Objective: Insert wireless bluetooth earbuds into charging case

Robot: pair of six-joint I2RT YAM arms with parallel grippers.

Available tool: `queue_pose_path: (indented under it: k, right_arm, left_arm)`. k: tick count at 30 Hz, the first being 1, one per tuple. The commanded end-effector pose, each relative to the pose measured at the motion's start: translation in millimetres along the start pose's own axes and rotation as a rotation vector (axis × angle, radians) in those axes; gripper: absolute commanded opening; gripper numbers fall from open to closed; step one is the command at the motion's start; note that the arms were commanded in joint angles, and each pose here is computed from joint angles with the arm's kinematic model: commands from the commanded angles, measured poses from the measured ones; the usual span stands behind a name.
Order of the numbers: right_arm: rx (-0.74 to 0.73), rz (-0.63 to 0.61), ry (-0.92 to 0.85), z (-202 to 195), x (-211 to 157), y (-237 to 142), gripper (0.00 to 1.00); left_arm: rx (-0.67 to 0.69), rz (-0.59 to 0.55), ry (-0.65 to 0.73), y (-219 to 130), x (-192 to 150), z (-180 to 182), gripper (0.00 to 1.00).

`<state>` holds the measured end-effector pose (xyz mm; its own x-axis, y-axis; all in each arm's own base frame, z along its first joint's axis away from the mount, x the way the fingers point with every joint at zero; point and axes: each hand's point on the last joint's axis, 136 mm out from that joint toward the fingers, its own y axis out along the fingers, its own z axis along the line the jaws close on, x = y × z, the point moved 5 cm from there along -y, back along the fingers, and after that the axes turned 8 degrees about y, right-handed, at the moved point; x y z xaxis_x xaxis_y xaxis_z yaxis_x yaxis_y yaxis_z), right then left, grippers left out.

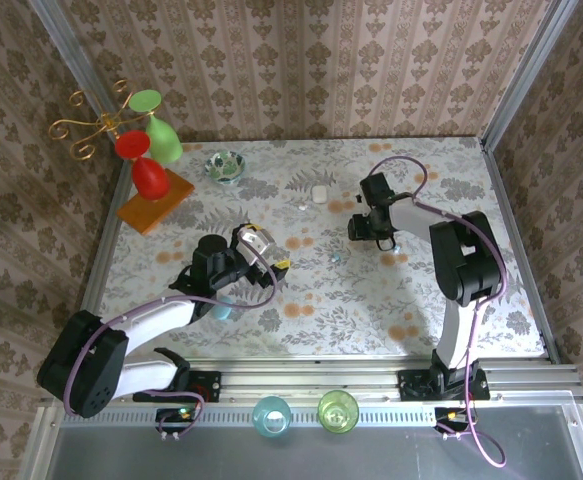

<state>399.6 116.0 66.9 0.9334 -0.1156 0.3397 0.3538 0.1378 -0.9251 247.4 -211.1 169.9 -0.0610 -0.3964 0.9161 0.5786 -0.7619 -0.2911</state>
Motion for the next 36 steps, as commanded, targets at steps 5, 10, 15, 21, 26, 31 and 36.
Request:
queue_pose_path:
  k: [5, 10, 15, 21, 26, 31, 36]
  right_arm:
    - [0.009, 0.028, -0.006, 6.5, -0.7, 1.0, 0.45]
    - [0.029, 0.011, -0.042, 13.5, -0.8, -17.1, 0.36]
    - [0.201, -0.031, -0.212, 43.6, -5.5, -56.4, 0.34]
    - [0.478, -0.086, -0.586, 98.1, -37.3, -104.0, 0.34]
    - [0.717, -0.114, -0.762, 125.4, -61.7, -149.5, 0.3]
    - [0.879, -0.081, -0.895, 143.5, -87.6, -179.7, 0.29]
    - [0.921, -0.06, -1.007, 154.8, -107.2, -194.5, 0.29]
  left_arm:
    - [0.012, -0.041, 0.012, -0.8, 12.6, 3.0, 1.0]
    - [0.015, -0.046, -0.006, -1.0, 15.2, 4.2, 1.0]
    - [-0.034, -0.08, -0.06, -4.7, 24.7, 4.2, 1.0]
    - [-0.245, -0.199, -0.131, -16.8, 46.5, -4.8, 1.0]
    - [-0.437, -0.273, -0.098, -33.5, 56.9, -25.1, 1.0]
    - [-0.569, -0.285, -0.085, -41.2, 59.6, -38.2, 0.98]
    - [-0.609, -0.299, -0.08, -44.4, 65.2, -40.8, 0.93]
